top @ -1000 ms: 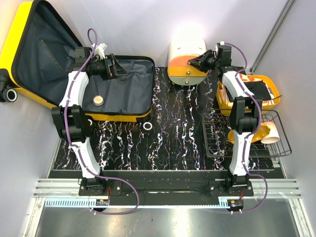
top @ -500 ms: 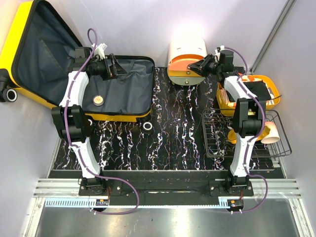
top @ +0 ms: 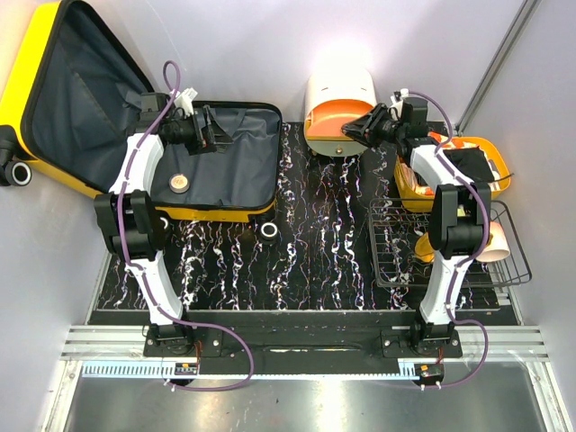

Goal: Open, take out, and arrange the luggage

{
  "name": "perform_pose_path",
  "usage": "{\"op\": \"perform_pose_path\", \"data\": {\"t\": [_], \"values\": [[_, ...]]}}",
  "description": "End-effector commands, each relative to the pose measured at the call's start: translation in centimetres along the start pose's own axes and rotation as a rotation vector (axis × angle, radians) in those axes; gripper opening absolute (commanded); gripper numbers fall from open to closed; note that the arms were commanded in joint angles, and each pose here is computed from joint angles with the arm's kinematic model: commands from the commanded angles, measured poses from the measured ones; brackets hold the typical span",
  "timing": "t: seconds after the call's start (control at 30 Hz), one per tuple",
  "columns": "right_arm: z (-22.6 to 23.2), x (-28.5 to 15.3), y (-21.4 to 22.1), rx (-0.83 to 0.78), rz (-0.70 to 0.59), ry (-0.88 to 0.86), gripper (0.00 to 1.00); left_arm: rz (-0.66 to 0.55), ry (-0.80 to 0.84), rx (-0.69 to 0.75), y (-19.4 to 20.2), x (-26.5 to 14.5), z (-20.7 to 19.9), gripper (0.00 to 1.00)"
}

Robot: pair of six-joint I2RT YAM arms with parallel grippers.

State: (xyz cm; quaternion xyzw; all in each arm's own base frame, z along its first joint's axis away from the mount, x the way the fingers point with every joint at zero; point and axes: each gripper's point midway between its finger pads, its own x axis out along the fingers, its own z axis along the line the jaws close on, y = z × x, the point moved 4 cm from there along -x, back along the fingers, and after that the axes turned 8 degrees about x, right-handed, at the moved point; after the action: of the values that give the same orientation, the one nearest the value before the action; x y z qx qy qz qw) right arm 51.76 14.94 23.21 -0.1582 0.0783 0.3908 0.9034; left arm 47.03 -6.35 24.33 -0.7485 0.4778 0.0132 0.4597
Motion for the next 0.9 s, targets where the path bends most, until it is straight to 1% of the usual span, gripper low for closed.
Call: {"op": "perform_pose_path", "data": {"t": [0.0,0.03,0.07,0.1,0.13,0.17,0.2,0.23,0.27,0.3,0.33,0.37,0.4,0.43,0.47,0.53,0.57,0.6,0.63,0.67,0.8,0.87], "values": [[4.3,-1.2,2.7,-0.082,0.095,-0.098,0.47,-0.065,-0.020,0.093,-1.6,-1.8,-1.7,0.98],[4.2,-1.2,2.9,-0.093,0.098,-0.090,0.51,-0.066,-0.025,0.109,-1.7,-2.0,-1.7,0.98],[4.2,-1.3,2.9,-0.104,0.101,-0.089,0.59,-0.046,-0.044,0.104,-1.5,-2.2,-1.6,0.98],[4.5,-1.4,2.8,-0.123,0.096,-0.089,0.61,-0.028,-0.059,0.126,-1.2,-2.1,-1.2,0.99],[3.8,-1.6,3.1,-0.142,0.106,-0.056,0.63,-0.031,-0.106,0.142,-1.8,-2.6,-0.8,0.99],[4.0,-1.9,3.0,-0.167,0.094,-0.041,0.64,0.009,-0.134,0.116,-1.1,-2.9,-0.4,0.99],[3.6,-2.2,2.9,-0.184,0.090,-0.020,0.65,0.031,-0.168,0.137,-0.8,-3.1,0.5,0.99],[2.9,-2.5,3.2,-0.210,0.100,0.016,0.66,0.043,-0.241,0.151,-0.9,-3.7,1.4,0.99],[3.0,-3.0,3.1,-0.234,0.080,0.036,0.67,0.088,-0.273,0.144,-0.1,-4.2,2.0,0.99],[2.5,-3.3,3.2,-0.256,0.082,0.053,0.70,0.118,-0.303,0.184,0.2,-4.6,2.8,0.99],[2.0,-3.7,3.4,-0.314,0.088,0.072,0.72,0.141,-0.367,0.198,0.3,-5.3,3.9,0.99],[2.4,-4.4,3.3,-0.360,0.065,0.084,0.73,0.206,-0.390,0.182,1.4,-5.7,4.8,0.99],[1.8,-4.7,3.5,-0.385,0.067,0.101,0.75,0.245,-0.405,0.234,1.8,-6.1,5.5,0.99],[1.4,-5.2,3.6,-0.450,0.071,0.113,0.76,0.272,-0.460,0.254,1.8,-6.9,6.5,0.99],[1.9,-5.7,3.7,-0.492,0.066,0.111,0.77,0.318,-0.481,0.256,2.5,-7.1,7.4,0.99],[1.4,-6.3,3.9,-0.559,0.071,0.121,0.80,0.381,-0.528,0.328,3.0,-7.8,9.1,0.99],[1.6,-6.6,3.9,-0.586,0.064,0.120,0.80,0.413,-0.540,0.348,3.4,-7.8,10.0,0.99],[1.5,-6.8,4.0,-0.602,0.065,0.121,0.83,0.441,-0.544,0.405,3.4,-7.9,10.7,0.99],[1.6,-6.9,3.9,-0.641,0.066,0.116,0.88,0.467,-0.566,0.433,3.4,-8.0,11.4,0.99],[1.9,-7.0,4.0,-0.666,0.073,0.101,0.90,0.497,-0.569,0.445,3.8,-7.6,12.4,0.99],[2.1,-7.3,3.9,-0.766,0.077,0.077,0.95,0.595,-0.588,0.558,4.0,-6.8,15.4,0.99],[2.5,-7.5,3.9,-0.808,0.073,0.060,1.00,0.622,-0.605,0.600,3.9,-6.2,16.6,0.99]]}}
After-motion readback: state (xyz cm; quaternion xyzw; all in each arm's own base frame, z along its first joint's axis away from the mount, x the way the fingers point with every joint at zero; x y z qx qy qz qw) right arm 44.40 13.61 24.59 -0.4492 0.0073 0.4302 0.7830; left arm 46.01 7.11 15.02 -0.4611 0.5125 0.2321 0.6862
